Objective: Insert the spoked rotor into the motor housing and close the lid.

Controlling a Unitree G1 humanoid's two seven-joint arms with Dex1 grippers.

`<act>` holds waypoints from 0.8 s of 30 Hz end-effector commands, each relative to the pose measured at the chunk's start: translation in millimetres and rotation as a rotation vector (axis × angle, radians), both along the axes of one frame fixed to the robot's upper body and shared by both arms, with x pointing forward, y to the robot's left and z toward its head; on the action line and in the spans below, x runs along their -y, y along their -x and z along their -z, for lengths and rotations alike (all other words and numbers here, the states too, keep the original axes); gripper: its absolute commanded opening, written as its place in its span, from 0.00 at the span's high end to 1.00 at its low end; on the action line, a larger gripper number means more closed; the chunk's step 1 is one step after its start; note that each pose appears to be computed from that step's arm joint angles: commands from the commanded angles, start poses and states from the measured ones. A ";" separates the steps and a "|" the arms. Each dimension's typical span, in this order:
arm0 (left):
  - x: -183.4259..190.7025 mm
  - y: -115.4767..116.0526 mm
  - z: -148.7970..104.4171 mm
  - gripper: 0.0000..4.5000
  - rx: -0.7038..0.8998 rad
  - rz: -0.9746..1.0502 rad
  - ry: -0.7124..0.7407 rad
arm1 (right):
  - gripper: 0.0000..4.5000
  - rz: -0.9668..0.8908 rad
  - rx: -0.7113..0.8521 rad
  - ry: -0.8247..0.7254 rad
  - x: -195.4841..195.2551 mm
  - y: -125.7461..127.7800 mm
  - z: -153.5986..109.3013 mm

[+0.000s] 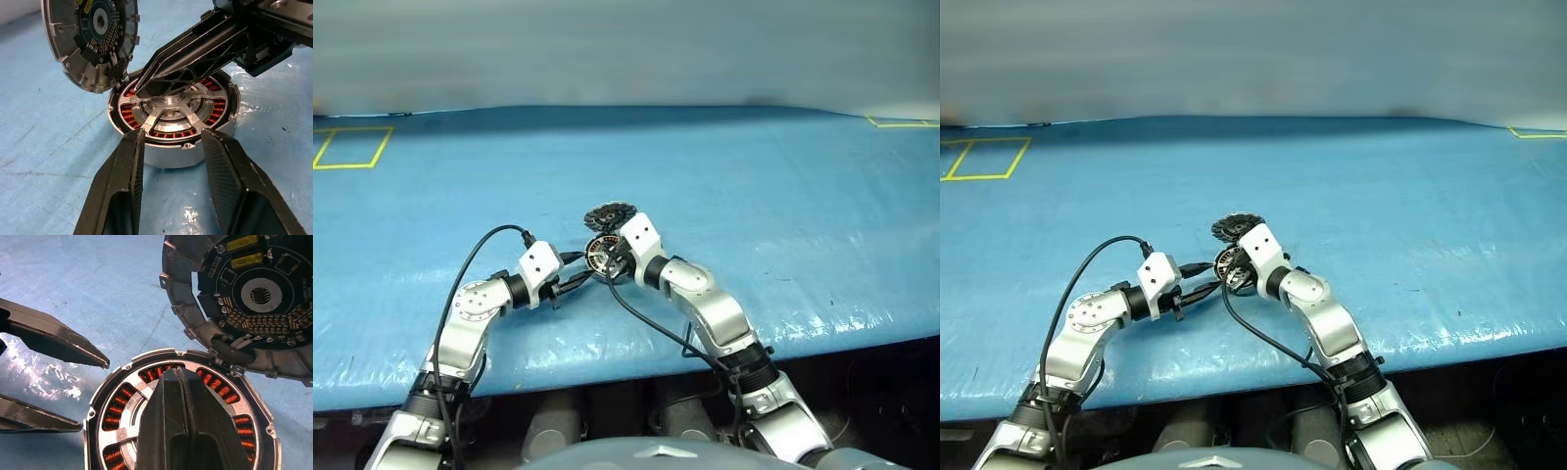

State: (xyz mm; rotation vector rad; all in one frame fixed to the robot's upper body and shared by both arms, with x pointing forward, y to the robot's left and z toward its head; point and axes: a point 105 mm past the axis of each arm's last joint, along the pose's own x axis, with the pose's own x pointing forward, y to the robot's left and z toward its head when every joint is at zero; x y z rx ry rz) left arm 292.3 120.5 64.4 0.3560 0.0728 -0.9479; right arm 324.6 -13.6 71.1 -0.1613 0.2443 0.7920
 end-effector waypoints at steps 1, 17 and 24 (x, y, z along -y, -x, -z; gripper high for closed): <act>6.1 1.9 -11.3 0.57 0.048 0.007 0.033 | 1.00 0.032 -0.076 0.049 6.6 4.4 19.9; 6.3 -1.1 -9.1 0.57 0.055 -0.019 0.062 | 1.00 0.101 0.136 -0.088 34.4 12.3 -43.1; -0.9 -1.5 -11.7 0.57 0.078 -0.042 0.103 | 1.00 0.295 0.176 0.020 78.3 -3.4 -54.4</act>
